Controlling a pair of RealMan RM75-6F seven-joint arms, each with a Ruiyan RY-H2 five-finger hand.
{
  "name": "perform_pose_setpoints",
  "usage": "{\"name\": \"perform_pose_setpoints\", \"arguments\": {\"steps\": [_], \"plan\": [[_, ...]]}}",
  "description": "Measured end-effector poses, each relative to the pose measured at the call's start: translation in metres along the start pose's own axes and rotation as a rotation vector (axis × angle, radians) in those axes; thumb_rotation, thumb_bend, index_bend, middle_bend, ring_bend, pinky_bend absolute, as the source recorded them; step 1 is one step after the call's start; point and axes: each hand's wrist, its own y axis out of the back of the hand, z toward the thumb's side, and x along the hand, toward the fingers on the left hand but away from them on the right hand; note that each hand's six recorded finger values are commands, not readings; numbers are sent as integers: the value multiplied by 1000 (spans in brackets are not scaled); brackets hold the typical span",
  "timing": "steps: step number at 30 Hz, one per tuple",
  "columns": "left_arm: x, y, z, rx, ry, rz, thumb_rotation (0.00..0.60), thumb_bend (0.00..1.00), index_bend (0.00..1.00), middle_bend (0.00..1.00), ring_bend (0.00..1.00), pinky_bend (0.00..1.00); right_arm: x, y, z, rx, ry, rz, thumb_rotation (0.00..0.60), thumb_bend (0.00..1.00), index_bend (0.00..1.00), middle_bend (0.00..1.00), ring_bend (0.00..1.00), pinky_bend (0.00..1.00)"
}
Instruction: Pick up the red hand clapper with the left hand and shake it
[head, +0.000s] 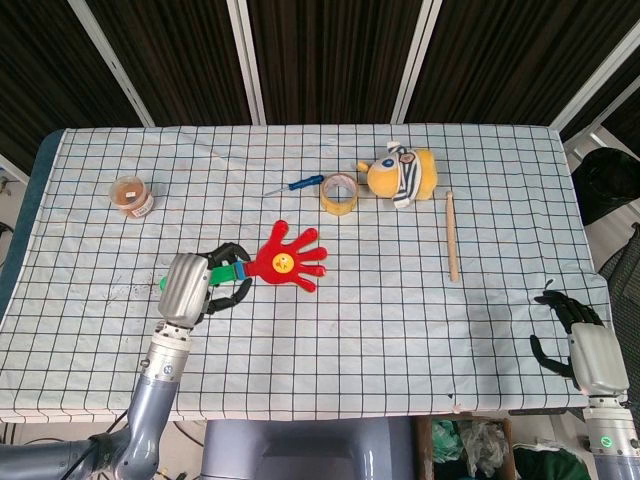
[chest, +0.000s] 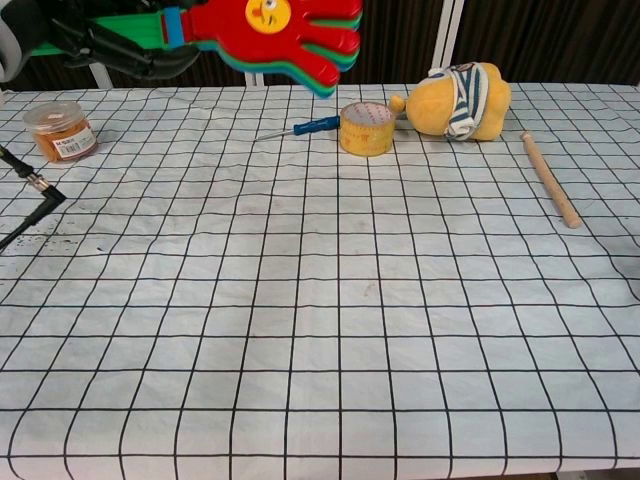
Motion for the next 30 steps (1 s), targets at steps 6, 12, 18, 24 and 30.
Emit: {"name": "perform_pose_setpoints", "arguments": {"steps": [6, 12, 18, 24, 30], "plan": [[-2, -6, -25, 277, 274, -154, 600, 552, 718, 851, 743, 990, 0, 0, 0, 0, 1, -1, 600, 363, 269, 179, 178, 200], [-9, -16, -26, 285, 325, -244, 600, 559, 715, 852, 743, 989, 0, 0, 0, 6, 4, -2, 600, 365, 269, 178, 178, 200], [1, 0, -4, 28, 189, -84, 600, 561, 709, 851, 743, 989, 0, 0, 0, 4, 3, -1, 600, 368, 269, 179, 178, 200], [4, 19, 19, -418, -52, 84, 600, 561, 708, 851, 743, 989, 0, 0, 0, 1, 1, -1, 600, 369, 269, 178, 178, 200], [-7, 22, 34, -602, -313, 105, 600, 559, 712, 851, 743, 989, 0, 0, 0, 1, 0, 0, 600, 369, 269, 178, 178, 200]]}}
